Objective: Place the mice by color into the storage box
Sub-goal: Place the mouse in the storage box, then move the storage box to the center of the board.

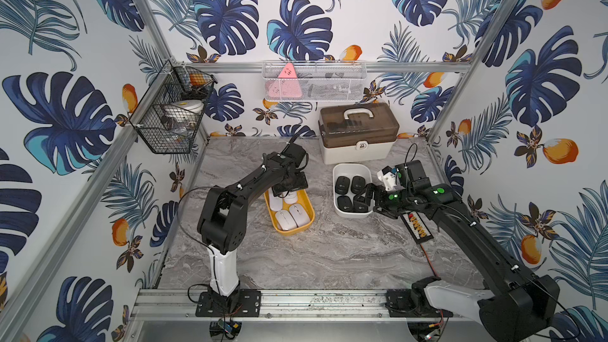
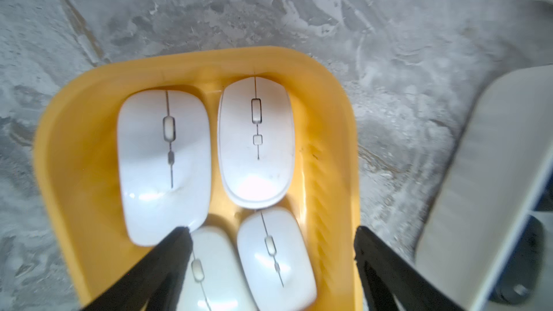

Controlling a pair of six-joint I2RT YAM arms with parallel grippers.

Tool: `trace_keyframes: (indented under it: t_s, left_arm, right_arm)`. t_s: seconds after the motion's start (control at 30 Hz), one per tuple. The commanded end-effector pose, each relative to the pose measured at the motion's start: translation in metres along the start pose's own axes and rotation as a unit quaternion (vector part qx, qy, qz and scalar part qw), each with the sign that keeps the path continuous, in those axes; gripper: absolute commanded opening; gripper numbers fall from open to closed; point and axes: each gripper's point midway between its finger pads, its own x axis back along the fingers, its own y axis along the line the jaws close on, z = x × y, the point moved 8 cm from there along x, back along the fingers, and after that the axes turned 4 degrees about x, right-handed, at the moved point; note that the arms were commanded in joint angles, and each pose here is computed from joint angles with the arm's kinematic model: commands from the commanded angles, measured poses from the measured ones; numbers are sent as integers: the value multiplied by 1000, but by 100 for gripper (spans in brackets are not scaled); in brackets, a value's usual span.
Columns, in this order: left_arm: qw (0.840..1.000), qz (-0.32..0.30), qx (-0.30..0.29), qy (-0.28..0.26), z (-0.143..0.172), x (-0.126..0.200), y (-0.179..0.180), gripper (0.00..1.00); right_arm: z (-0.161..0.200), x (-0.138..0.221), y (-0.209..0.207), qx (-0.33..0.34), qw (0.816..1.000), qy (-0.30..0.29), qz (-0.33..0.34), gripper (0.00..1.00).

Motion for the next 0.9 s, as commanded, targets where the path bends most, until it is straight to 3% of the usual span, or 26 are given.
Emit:
trace_keyframes:
  t_s: [0.0,0.1,0.17,0.23,0.37,0.6,0.87]
  left_arm:
    - [1000,9,10,-22,0,32,9,91]
    - [999,-8,40,-31,-6,46,43,87]
    - [997,-29,74,-23,-11,39,77,74]
    - [993,-67,97,-18,-14,32,111,55]
    - [986,-110,122,3,-13,10,151,27]
    - [987,-105,115,28,-14,-40,148,25]
    - [994,-76,73,32,-23,-60,103,28]
  right_arm:
    - [-11,-5,-2,11,999,-24,20,100]
    - [-16,-9,-8,8,998,-28,50,100]
    - [-21,-9,-8,8,998,-31,60,100]
    - [-22,-11,-8,9,998,-30,60,100]
    - [-28,-8,-3,14,998,-36,52,100]
    - [-23,-5,-6,19,998,-30,60,100]
    - [-13,-4,-16,13,997,-22,72,100]
